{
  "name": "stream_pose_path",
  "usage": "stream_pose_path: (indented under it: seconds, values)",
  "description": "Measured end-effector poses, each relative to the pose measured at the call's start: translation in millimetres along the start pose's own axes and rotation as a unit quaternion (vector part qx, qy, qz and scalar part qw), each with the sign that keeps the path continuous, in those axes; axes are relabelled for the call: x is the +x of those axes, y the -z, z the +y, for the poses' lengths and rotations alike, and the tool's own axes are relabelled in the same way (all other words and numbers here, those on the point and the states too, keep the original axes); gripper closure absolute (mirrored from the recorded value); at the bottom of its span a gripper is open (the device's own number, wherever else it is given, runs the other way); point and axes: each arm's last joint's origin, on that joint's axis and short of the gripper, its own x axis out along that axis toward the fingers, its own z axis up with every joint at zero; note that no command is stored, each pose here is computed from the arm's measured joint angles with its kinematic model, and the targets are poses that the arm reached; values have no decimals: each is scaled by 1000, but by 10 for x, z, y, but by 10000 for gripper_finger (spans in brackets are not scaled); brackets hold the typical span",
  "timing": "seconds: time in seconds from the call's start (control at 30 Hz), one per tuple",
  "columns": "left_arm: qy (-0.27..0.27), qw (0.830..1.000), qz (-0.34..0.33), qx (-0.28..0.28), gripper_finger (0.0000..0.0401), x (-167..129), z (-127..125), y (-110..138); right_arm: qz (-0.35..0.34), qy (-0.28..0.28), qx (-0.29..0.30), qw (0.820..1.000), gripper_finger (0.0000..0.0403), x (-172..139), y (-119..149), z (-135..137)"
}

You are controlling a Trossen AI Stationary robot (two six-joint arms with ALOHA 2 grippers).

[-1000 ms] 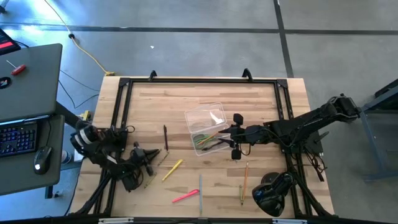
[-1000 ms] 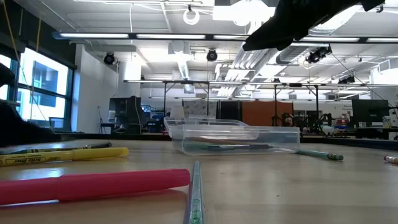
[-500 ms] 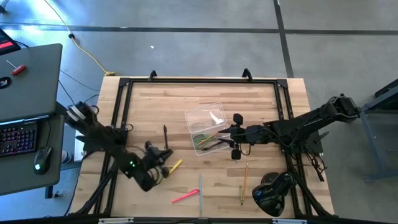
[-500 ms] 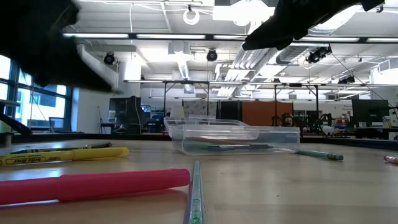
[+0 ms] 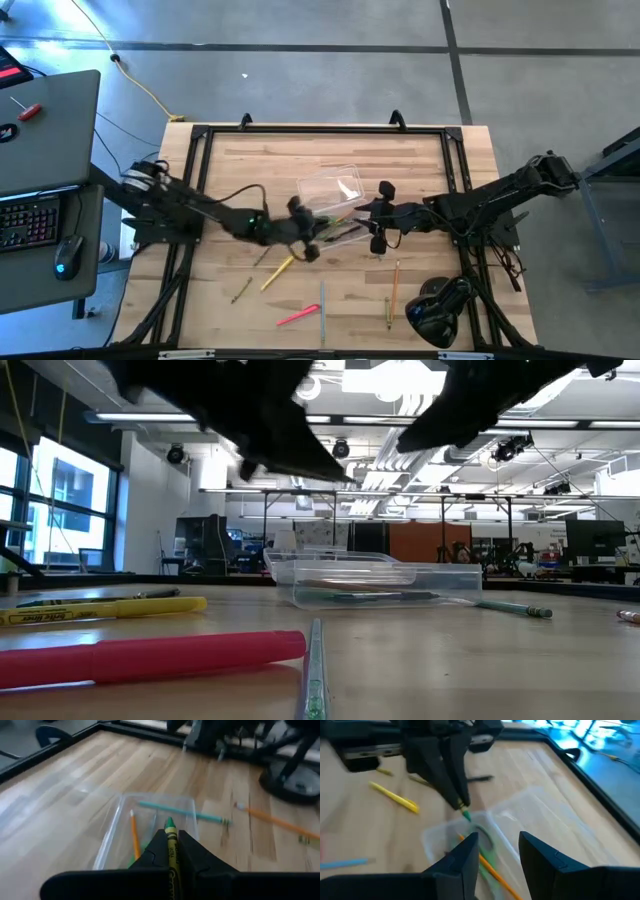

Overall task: Pick & place school supplies into a supply box
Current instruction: Put the green crayon into the supply box

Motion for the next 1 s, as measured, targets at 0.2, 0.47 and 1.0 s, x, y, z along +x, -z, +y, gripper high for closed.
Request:
stream_pose_path:
  seconds: [0.2,0.47,1.0]
  values:
    - [19,999,11,-33,348,427,185,232,44,73,23,996,284,-9,116,-56]
    - [45,996,-25,-69,344,661,241,311,88,86,28,992,284,-26,216,-80]
    - [48,997,1,-66,294,696,254,307,89,85,28,992,284,-26,216,-79]
